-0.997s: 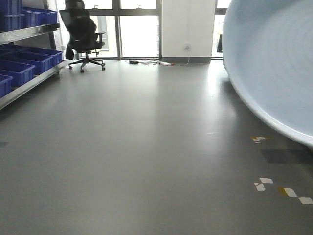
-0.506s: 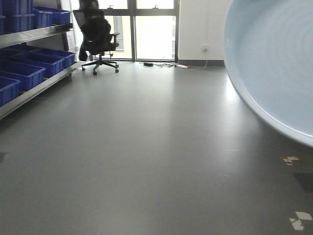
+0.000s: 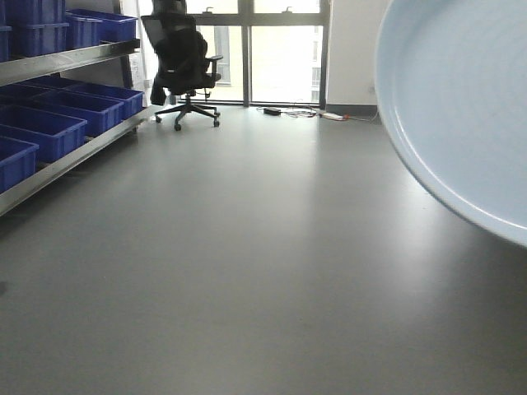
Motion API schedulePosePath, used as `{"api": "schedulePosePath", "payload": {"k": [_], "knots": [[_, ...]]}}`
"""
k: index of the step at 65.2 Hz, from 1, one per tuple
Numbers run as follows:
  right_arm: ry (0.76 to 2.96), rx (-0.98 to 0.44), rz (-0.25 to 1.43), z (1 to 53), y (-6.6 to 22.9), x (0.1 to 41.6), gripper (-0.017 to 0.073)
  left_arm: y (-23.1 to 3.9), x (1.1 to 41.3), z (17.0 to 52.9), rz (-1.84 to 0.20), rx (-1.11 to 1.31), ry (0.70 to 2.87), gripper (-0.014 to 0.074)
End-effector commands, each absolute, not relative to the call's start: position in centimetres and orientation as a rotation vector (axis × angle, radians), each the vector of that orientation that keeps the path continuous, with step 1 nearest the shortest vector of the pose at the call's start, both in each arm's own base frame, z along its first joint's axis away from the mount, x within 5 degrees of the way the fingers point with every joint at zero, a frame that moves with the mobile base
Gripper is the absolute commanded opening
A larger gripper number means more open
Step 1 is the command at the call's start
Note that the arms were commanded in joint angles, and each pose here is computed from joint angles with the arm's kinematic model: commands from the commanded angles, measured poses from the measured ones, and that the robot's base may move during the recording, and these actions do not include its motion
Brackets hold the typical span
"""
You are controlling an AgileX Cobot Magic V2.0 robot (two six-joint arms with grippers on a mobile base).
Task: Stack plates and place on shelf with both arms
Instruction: 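Drive the base up to the shelf of blue bins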
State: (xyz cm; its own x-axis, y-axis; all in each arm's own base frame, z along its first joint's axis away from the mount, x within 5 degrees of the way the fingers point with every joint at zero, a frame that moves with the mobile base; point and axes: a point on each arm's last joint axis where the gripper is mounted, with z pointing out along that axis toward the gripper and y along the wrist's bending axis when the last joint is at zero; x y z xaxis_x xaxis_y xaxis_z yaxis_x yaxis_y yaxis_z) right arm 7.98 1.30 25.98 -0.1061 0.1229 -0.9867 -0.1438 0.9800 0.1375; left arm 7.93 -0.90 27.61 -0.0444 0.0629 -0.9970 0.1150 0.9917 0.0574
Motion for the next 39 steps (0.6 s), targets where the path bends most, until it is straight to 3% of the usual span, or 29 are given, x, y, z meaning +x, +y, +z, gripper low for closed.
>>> {"api": "schedulePosePath", "payload": {"k": [1, 39], "knots": [[1.538, 0.014, 0.214, 27.94, 1.01, 8.01, 0.0058, -0.85, 7.89, 29.48, -0.052, 0.112, 1.506, 0.0082], [1.538, 0.014, 0.214, 27.94, 1.01, 8.01, 0.0058, -0.85, 7.89, 29.48, -0.052, 0.112, 1.506, 0.0082]]}}
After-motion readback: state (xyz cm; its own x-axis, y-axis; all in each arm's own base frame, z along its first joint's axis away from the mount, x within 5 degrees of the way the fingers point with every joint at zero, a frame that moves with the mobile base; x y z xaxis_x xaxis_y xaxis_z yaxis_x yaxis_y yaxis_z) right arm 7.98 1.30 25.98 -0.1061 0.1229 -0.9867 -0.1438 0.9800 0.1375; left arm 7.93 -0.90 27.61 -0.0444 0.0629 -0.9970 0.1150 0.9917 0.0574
